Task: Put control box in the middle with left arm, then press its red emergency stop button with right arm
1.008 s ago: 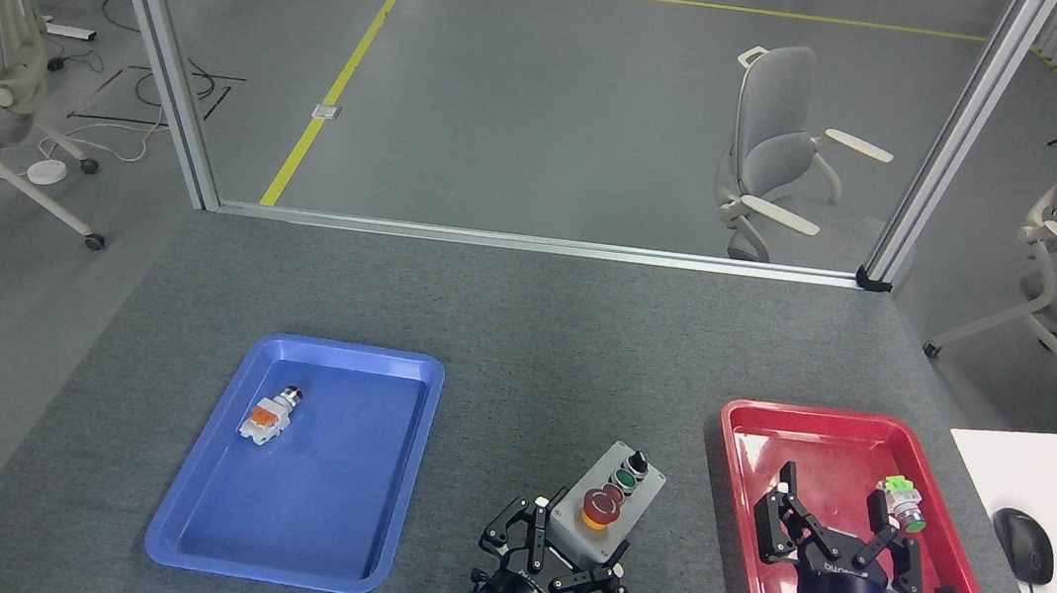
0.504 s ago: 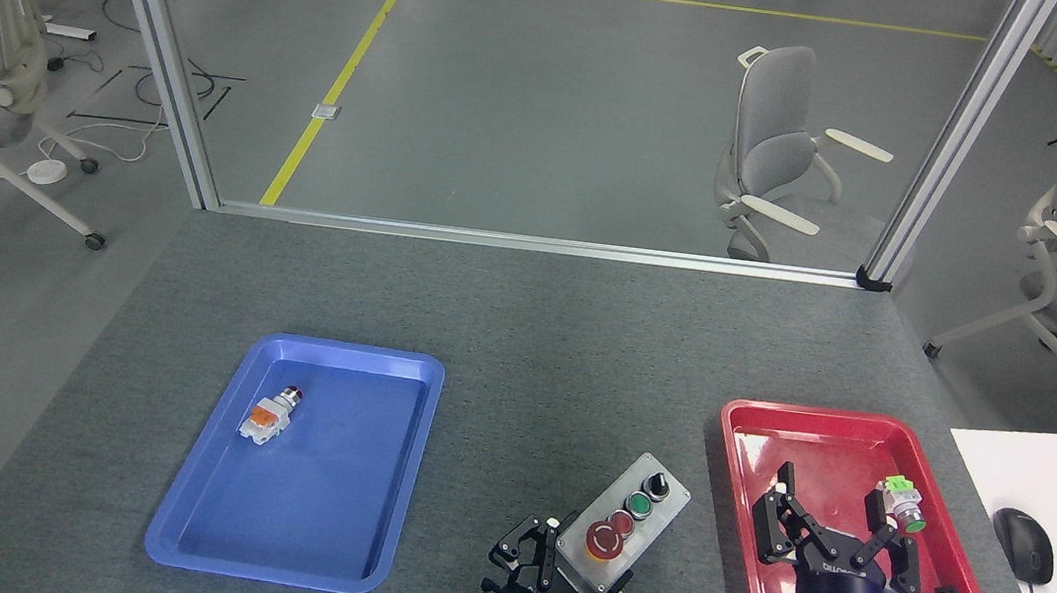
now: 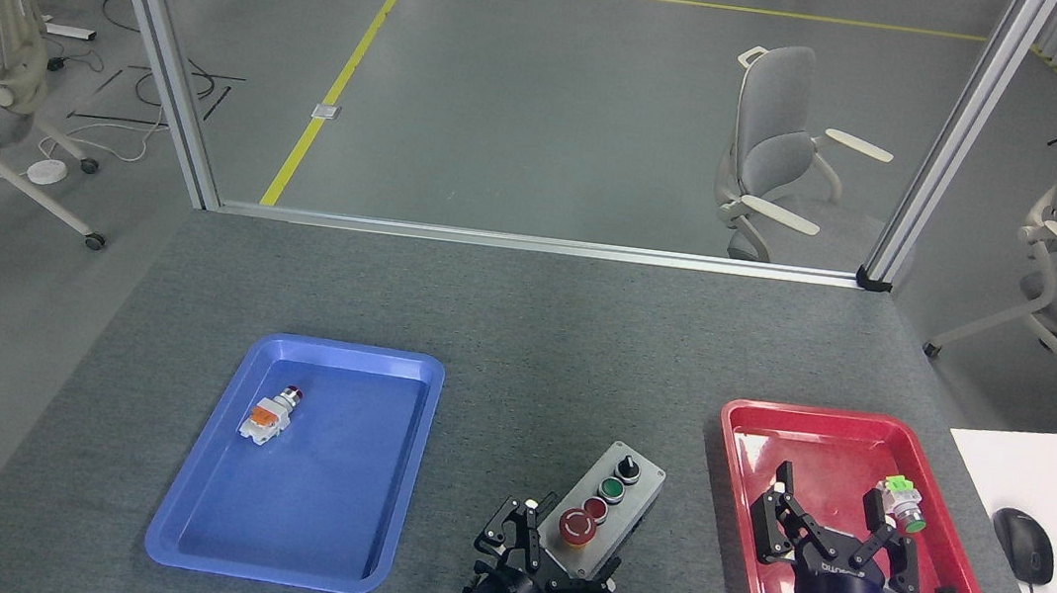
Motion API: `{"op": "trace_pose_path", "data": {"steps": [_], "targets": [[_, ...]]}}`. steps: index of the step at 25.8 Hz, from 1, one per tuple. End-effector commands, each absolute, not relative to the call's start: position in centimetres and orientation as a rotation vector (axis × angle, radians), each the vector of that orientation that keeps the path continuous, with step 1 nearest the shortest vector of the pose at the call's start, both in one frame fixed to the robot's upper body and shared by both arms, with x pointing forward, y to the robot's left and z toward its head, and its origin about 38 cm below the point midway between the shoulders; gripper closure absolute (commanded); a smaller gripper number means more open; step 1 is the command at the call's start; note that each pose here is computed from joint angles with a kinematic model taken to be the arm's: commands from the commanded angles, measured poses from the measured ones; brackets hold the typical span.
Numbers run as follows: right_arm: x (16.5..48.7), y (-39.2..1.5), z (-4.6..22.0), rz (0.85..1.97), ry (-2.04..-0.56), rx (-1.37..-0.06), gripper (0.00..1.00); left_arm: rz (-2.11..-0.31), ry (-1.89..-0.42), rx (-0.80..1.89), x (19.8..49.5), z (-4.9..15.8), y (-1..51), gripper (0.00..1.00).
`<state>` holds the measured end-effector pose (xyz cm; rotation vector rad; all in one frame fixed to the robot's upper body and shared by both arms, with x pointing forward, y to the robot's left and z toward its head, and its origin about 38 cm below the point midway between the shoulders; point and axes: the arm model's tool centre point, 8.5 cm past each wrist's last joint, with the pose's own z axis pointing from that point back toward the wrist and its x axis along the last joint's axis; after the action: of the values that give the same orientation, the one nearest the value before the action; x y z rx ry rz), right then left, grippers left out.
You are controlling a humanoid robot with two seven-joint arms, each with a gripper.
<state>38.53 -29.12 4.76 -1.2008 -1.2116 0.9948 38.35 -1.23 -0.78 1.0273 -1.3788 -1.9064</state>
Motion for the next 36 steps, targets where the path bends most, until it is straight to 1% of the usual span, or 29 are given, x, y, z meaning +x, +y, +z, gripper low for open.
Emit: {"op": "trace_pose_path", "data": {"steps": [1,3,5,6,7,9,11,12,14,15,17,19,21,24,26,28,31,32,33,36], "targets": [[38.5,-29.1,4.8,0.992,-1.211,-1.203,0.01,-1.894,-1.373,1.032,38.3,-0.9,-0.5,0.02],[38.6,-29.1,4.8,0.993,-1.213,-1.204,0.01,-1.901,-1.355,1.038,37.9,-1.6,1.3,0.02],[38.6,-29.2,4.8,0.997,-1.213,-1.206,0.01,-1.899,-1.342,1.063,37.6,-1.8,3.5,0.01],[38.6,-29.3,4.9,0.999,-1.214,-1.209,0.02,-1.900,-1.335,1.073,37.3,-2.0,4.5,0.01],[38.8,-29.2,5.1,1.006,-1.222,-1.211,0.06,-1.893,-1.330,1.079,37.1,-2.0,5.4,0.01],[39.6,-28.0,5.5,1.056,-1.287,-1.182,0.24,-1.866,-1.317,1.083,36.5,-2.2,7.2,0.01],[40.1,-26.3,5.8,1.136,-1.380,-1.123,0.53,-1.852,-1.307,1.067,35.7,-2.6,9.1,0.01],[40.4,-25.6,6.2,1.174,-1.426,-1.099,0.60,-1.850,-1.306,1.061,35.4,-2.7,10.1,0.01],[40.8,-25.1,7.0,1.251,-1.498,-1.059,0.71,-1.825,-1.303,1.044,34.7,-2.7,11.7,0.01],[41.0,-24.8,7.4,1.280,-1.533,-1.043,0.78,-1.807,-1.306,1.040,34.3,-2.6,12.5,0.01],[41.4,-23.7,8.2,1.332,-1.605,-1.007,0.99,-1.765,-1.323,1.050,33.8,-1.5,14.6,0.01],[41.7,-22.5,8.8,1.375,-1.653,-0.980,1.00,-1.720,-1.346,1.070,33.7,0.0,17.0,0.01],[41.7,-21.6,8.5,1.427,-1.641,-0.952,1.00,-1.652,-1.371,1.079,33.6,1.5,19.5,0.01],[41.7,-19.6,7.1,1.539,-1.592,-0.858,1.00,-1.533,-1.392,1.100,34.4,3.7,24.3,0.01],[42.2,-17.8,6.5,1.619,-1.580,-0.790,1.00,-1.417,-1.409,1.108,34.9,5.0,27.7,0.01],[42.2,-16.3,5.2,1.678,-1.554,-0.722,1.00,-1.301,-1.421,1.122,35.1,6.2,30.6,0.01],[42.2,-15.2,4.7,1.705,-1.549,-0.684,1.00,-1.183,-1.405,1.170,35.5,7.4,33.2,0.01],[42.1,-14.2,4.6,1.709,-1.561,-0.664,1.00,-1.152,-1.389,1.197,35.8,7.9,34.0,0.01],[41.9,-13.2,4.6,1.724,-1.578,-0.641,1.00,-1.113,-1.370,1.230,36.2,8.4,34.6,0.01],[41.6,-11.8,4.7,1.770,-1.611,-0.598,1.00,-1.023,-1.281,1.291,37.2,9.0,35.8,0.01]]}}
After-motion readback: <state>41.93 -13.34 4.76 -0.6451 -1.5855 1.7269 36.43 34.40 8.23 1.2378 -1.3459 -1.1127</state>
